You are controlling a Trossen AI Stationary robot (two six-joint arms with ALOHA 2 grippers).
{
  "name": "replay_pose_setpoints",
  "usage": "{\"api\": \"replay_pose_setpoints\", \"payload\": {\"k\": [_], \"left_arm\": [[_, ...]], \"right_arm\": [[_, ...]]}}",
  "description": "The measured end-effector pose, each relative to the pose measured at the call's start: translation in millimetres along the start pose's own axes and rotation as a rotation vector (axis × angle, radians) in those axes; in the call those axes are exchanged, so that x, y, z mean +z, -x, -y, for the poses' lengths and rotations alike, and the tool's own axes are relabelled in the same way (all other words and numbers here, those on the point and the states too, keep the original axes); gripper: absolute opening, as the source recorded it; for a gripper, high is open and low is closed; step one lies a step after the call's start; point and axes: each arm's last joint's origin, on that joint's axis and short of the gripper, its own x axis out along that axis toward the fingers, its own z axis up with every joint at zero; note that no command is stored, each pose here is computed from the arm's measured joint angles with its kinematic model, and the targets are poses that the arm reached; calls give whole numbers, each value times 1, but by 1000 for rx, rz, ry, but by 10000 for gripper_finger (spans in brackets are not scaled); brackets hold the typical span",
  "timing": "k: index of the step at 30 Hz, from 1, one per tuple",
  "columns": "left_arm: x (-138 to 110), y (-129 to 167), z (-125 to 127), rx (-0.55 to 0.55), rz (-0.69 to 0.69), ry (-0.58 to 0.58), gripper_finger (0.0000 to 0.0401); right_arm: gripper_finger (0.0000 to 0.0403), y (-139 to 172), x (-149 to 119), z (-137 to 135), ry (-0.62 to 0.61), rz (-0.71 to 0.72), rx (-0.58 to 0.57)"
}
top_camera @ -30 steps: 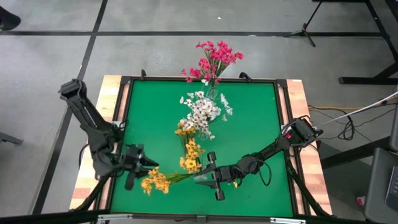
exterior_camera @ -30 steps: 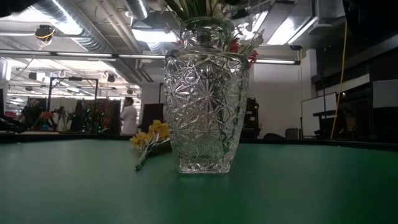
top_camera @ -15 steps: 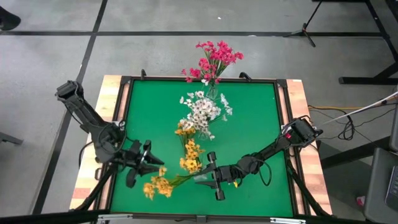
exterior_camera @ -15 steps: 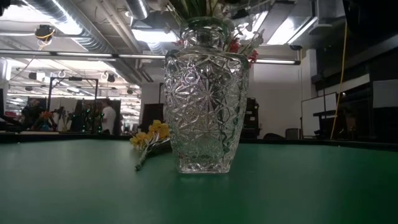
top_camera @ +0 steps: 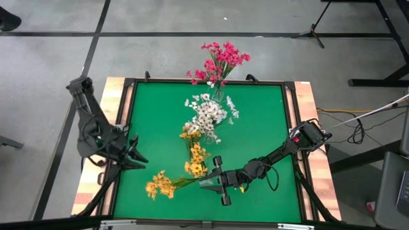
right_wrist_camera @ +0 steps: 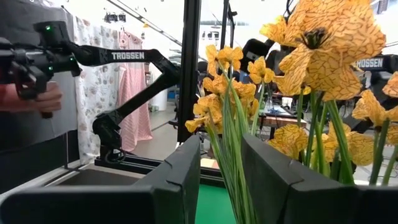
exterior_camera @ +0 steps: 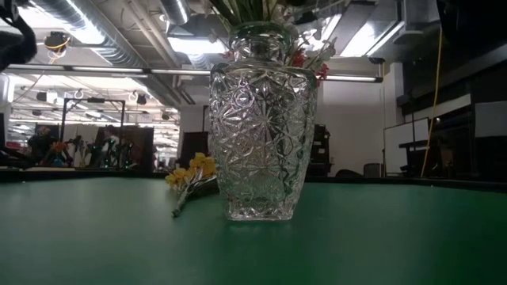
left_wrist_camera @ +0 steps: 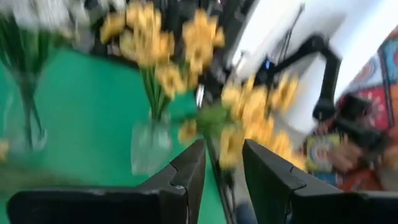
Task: Sort flowers into vase by color
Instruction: Put the bottom yellow flowers into the bottom transparent vase
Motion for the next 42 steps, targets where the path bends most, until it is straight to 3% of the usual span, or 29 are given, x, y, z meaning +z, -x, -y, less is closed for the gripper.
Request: {"api": "replay_pose_setpoints", "payload": {"k": [5,10,13,19,22,33,39,42], "left_arm": [[-30,-1,-3,67,-216,37,95],[-56,-7,-8,213,-393,191,43],[-63,-16,-7,259,-398,238,8],[-60,-40,-11,291,-387,361,2],[-51,-52,-11,235,-354,419,1],[-9,-79,-8,-80,-162,466,0],[9,-84,-11,-162,-45,431,0],[11,-84,-17,-161,-68,418,0]], "right_arm": [[117,0,0,0,-19,-3,1],[117,0,0,0,-25,-3,1],[117,0,0,0,-26,-3,1],[117,0,0,0,-26,-3,1],[117,0,0,0,-25,-3,1],[117,0,0,0,-25,-3,8],[117,0,0,0,-25,-3,9],[117,0,0,0,-25,-3,9]]}}
